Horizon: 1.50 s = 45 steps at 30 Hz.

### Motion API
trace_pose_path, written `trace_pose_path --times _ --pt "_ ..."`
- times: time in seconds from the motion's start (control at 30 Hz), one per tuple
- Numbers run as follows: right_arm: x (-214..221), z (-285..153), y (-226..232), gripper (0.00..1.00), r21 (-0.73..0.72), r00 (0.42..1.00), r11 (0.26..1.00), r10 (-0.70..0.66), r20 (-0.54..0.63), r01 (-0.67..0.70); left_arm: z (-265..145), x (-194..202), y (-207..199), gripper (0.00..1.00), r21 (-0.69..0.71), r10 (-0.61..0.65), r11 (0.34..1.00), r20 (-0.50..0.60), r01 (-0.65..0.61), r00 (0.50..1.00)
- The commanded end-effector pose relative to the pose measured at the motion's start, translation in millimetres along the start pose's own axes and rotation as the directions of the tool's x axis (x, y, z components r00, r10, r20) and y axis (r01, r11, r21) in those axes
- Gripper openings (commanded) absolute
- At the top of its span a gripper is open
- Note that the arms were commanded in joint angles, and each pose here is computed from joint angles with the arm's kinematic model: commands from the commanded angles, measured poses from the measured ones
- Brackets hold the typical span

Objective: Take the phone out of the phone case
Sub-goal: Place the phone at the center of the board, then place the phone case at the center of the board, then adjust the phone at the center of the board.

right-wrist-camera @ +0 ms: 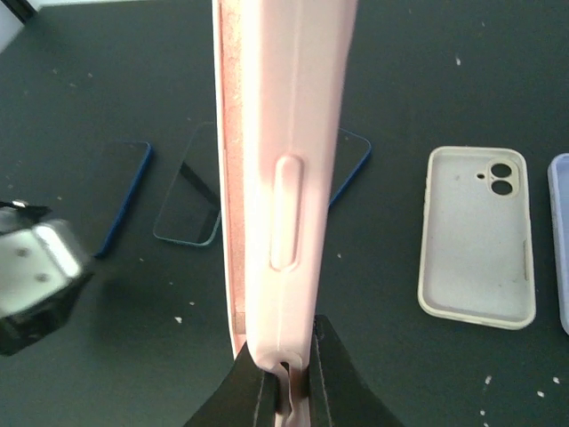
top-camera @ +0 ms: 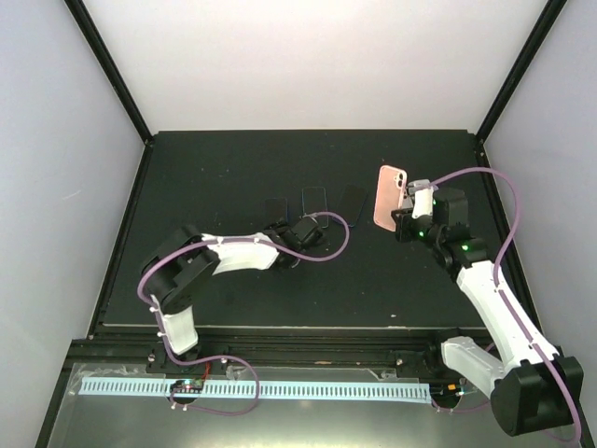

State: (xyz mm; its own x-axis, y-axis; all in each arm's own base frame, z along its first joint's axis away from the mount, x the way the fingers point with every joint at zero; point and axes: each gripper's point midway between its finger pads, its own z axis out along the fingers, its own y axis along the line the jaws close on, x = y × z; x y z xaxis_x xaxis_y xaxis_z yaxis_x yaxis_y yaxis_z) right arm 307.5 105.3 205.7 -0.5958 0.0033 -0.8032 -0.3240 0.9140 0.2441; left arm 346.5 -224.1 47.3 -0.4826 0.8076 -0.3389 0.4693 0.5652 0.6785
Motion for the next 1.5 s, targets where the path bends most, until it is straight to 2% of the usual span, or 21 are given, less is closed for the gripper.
trace_pose_path --times 0.0,0.2,0.33,0.43,0.5,0.57,0.67,0.87,1.0,1.2,1.47 --pt "-17 -4 -11 0.01 0.065 0.997 0.995 -0.071 0.001 0.071 -35 -12 6 0.76 0.176 -0.169 0.971 0.024 0.162 0.985" --pt "-25 -10 -26 0.01 0.157 0.981 0.969 -0.191 -0.021 0.192 -102 -22 29 0.78 0.344 -0.353 0.886 0.067 0.311 0.933" --pt "-23 -12 -30 0.01 0.159 0.968 0.956 -0.238 -0.078 0.248 -159 -30 64 0.77 0.448 -0.479 0.811 0.138 0.377 0.867" --pt "-23 -12 -32 0.01 0.143 0.959 0.952 -0.253 -0.126 0.27 -193 -31 86 0.78 0.491 -0.505 0.795 0.21 0.356 0.837" --pt "-18 -7 -37 0.01 0.128 0.952 0.953 -0.25 -0.175 0.274 -205 -31 90 0.79 0.512 -0.477 0.806 0.267 0.296 0.837" --pt "-13 -2 -45 0.01 0.117 0.947 0.958 -0.231 -0.225 0.261 -205 -25 93 0.8 0.483 -0.445 0.836 0.319 0.261 0.837" --pt "-3 13 -49 0.01 0.067 0.934 0.976 -0.177 -0.312 0.208 -185 -11 96 0.82 0.392 -0.43 0.873 0.335 0.291 0.839" --pt "16 56 -50 0.01 -0.033 0.87 0.999 -0.012 -0.494 -0.005 -180 -3 97 0.83 0.379 -0.439 0.875 0.36 0.301 0.823" --pt "28 94 -58 0.01 -0.026 0.816 0.991 0.093 -0.57 -0.131 -183 0 103 0.83 0.371 -0.448 0.876 0.384 0.309 0.807" --pt "35 135 -69 0.01 0.018 0.743 0.966 0.21 -0.636 -0.257 -189 2 108 0.82 0.368 -0.457 0.875 0.417 0.313 0.786" --pt "50 159 -75 0.01 0.063 0.667 0.937 0.29 -0.686 -0.343 -192 2 109 0.82 0.371 -0.453 0.877 0.427 0.306 0.782"
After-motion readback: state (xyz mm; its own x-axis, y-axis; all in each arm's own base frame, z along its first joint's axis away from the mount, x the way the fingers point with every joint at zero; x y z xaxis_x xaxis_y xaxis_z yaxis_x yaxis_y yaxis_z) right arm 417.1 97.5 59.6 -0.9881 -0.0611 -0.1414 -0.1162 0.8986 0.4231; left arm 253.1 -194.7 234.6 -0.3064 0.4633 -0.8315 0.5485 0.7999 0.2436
